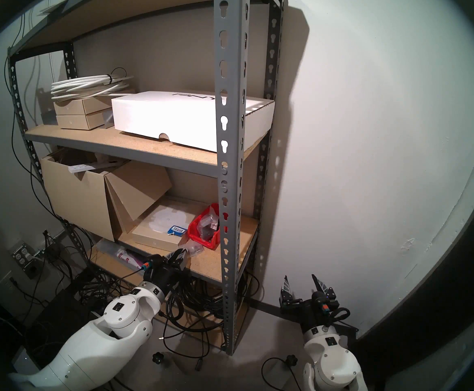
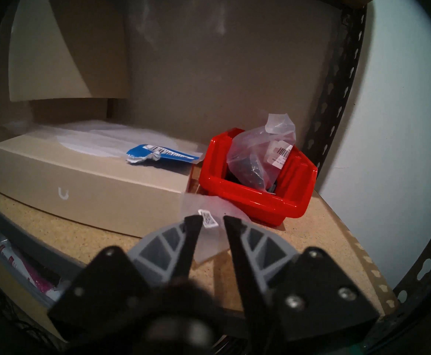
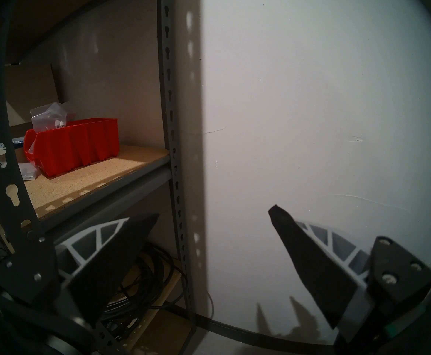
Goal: Organize the rack shelf by putting things into a case
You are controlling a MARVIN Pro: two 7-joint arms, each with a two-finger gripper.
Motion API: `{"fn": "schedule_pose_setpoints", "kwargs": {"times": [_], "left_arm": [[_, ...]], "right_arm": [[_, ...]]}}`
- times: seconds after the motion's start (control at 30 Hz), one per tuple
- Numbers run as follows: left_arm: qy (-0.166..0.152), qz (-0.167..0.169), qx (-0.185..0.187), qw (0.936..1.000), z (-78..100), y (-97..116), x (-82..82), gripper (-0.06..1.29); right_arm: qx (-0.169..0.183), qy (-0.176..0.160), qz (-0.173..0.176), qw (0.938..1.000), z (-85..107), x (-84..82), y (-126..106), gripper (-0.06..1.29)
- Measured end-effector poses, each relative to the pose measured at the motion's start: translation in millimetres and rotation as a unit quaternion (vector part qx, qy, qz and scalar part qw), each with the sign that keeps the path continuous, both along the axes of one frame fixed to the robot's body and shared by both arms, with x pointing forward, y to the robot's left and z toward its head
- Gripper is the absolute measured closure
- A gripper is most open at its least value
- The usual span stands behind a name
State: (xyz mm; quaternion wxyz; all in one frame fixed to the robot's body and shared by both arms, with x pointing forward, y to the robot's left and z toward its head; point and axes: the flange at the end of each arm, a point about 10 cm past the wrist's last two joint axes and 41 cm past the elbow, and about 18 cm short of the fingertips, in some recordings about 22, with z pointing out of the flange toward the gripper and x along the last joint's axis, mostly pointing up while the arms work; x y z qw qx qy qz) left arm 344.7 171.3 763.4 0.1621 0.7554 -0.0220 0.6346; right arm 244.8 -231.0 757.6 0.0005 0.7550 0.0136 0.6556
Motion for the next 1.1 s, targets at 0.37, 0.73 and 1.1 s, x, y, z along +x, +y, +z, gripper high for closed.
{"fn": "schedule_pose_setpoints", "kwargs": {"times": [0.37, 0.73, 1.1], "left_arm": [[-0.007, -0.005, -0.007, 0.9999, 5.4, -3, 2.3, 1.07], [0.007, -0.019, 0.026, 0.9995, 15.7, -2, -22.8, 0.58], [0.026, -0.031, 0.08, 0.996, -1.4, 3, -32.1, 0.26]], "right_arm": [[0.0, 0.0, 0.0, 1.0, 0.0, 0.0, 0, -0.03], [0.0, 0.0, 0.0, 1.0, 0.0, 0.0, 0, -0.03], [0.0, 0.0, 0.0, 1.0, 0.0, 0.0, 0, -0.03]]}}
